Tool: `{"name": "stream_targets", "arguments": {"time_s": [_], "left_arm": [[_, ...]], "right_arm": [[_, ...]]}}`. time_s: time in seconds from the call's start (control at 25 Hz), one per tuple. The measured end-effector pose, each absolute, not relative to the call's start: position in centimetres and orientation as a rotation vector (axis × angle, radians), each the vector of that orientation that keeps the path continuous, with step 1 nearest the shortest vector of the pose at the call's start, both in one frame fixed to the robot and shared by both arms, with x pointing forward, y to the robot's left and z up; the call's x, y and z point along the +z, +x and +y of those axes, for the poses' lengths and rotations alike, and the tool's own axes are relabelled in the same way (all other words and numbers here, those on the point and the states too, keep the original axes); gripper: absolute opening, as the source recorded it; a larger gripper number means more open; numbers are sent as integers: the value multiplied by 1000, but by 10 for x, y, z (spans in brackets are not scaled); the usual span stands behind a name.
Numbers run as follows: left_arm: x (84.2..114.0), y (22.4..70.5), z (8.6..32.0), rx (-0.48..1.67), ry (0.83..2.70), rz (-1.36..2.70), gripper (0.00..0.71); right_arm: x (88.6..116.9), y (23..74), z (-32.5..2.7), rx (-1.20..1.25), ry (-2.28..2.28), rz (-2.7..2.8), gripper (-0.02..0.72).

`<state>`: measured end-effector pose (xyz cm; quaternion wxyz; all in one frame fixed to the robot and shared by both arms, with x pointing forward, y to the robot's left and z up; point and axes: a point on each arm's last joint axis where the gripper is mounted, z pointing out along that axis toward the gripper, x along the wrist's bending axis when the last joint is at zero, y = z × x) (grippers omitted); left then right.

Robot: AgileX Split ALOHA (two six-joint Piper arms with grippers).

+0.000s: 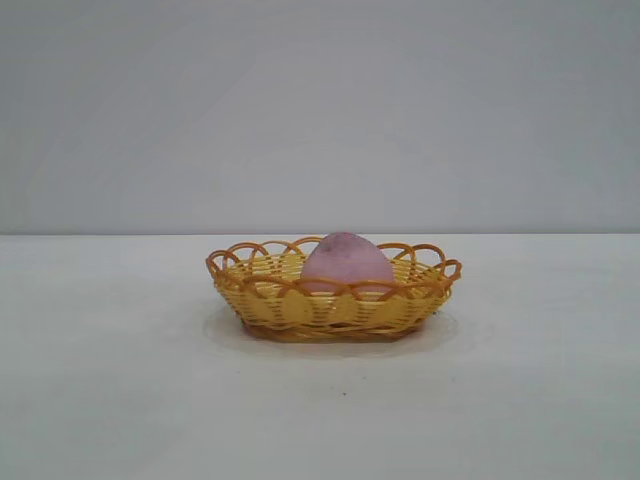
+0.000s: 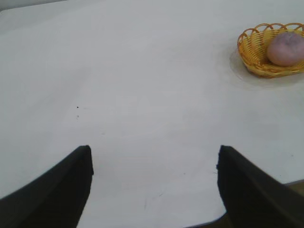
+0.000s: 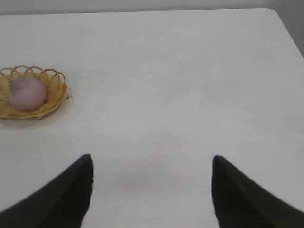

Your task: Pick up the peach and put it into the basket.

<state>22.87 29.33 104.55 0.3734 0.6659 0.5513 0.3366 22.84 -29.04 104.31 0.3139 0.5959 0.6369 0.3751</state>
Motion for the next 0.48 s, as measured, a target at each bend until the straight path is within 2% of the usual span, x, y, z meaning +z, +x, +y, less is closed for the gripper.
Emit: {"name": "stream_targets", "arguments": {"time_s": [0.48], "left_arm": [[1046,229,293,862,1706,1412,483]], "right_arm": [[1043,229,-290,991,1569,1676,458]]}}
